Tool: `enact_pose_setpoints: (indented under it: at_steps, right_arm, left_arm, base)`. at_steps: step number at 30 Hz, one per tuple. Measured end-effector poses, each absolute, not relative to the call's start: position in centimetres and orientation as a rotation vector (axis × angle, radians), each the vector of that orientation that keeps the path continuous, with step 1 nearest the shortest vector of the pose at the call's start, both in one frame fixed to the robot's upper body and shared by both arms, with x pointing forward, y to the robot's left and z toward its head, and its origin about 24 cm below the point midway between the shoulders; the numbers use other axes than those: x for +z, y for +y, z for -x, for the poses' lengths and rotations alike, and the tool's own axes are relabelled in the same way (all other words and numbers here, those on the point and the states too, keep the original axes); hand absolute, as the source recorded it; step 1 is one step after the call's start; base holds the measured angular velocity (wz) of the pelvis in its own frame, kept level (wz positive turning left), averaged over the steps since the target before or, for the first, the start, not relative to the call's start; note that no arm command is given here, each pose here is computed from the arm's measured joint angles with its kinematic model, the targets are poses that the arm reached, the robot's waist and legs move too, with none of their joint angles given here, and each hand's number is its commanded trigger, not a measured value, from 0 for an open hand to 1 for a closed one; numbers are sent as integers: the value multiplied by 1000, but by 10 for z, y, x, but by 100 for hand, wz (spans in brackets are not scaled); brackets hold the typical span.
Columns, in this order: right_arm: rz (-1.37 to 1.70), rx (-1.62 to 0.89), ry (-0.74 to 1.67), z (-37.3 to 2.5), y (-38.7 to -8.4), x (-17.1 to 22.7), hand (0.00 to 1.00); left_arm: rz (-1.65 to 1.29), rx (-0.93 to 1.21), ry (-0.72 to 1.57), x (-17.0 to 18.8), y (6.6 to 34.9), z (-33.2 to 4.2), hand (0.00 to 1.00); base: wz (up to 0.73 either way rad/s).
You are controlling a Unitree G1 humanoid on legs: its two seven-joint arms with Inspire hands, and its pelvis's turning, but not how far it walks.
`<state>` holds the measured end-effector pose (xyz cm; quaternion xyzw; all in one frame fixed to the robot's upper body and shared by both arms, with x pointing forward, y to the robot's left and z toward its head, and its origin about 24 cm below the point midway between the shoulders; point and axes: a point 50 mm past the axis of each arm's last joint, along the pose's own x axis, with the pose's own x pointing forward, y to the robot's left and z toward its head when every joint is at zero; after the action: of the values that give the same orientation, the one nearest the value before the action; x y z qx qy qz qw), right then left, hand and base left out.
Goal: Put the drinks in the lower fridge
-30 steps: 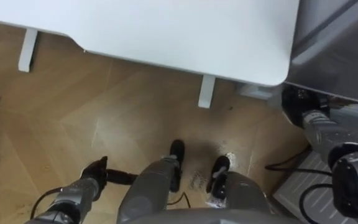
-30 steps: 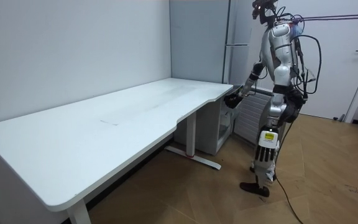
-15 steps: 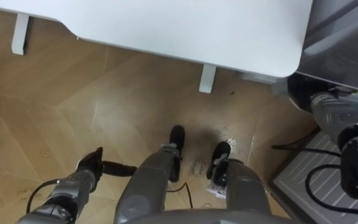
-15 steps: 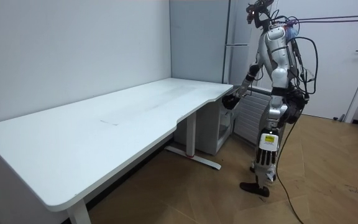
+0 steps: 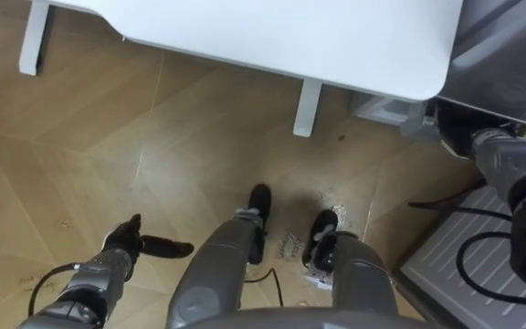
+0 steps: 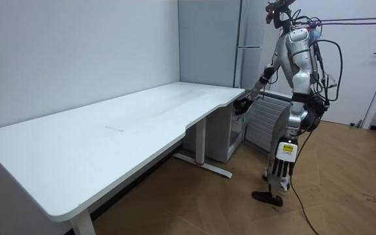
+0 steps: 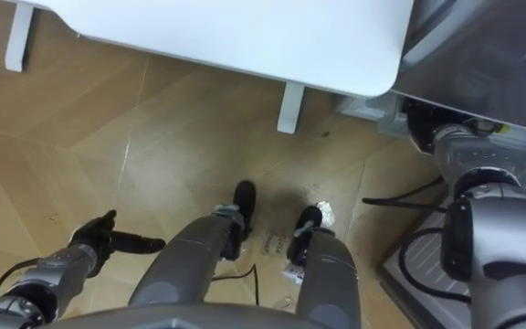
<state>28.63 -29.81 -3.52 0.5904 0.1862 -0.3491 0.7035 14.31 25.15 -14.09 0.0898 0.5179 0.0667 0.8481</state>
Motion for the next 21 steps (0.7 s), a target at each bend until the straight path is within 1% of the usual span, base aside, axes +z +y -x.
enact_pose_setpoints:
  at_steps: [10,21]
  right_arm:
    - [-1359,-882,343,-282,-311,-32,0]
    - [-1376,-936,310,-278,-316,-34,0]
  left_arm:
    - [-184,137,1089,-142,249,-143,0]
    - [-174,127,1095,-143,247,-141,0]
  base:
    - [-1]
    - [-3]
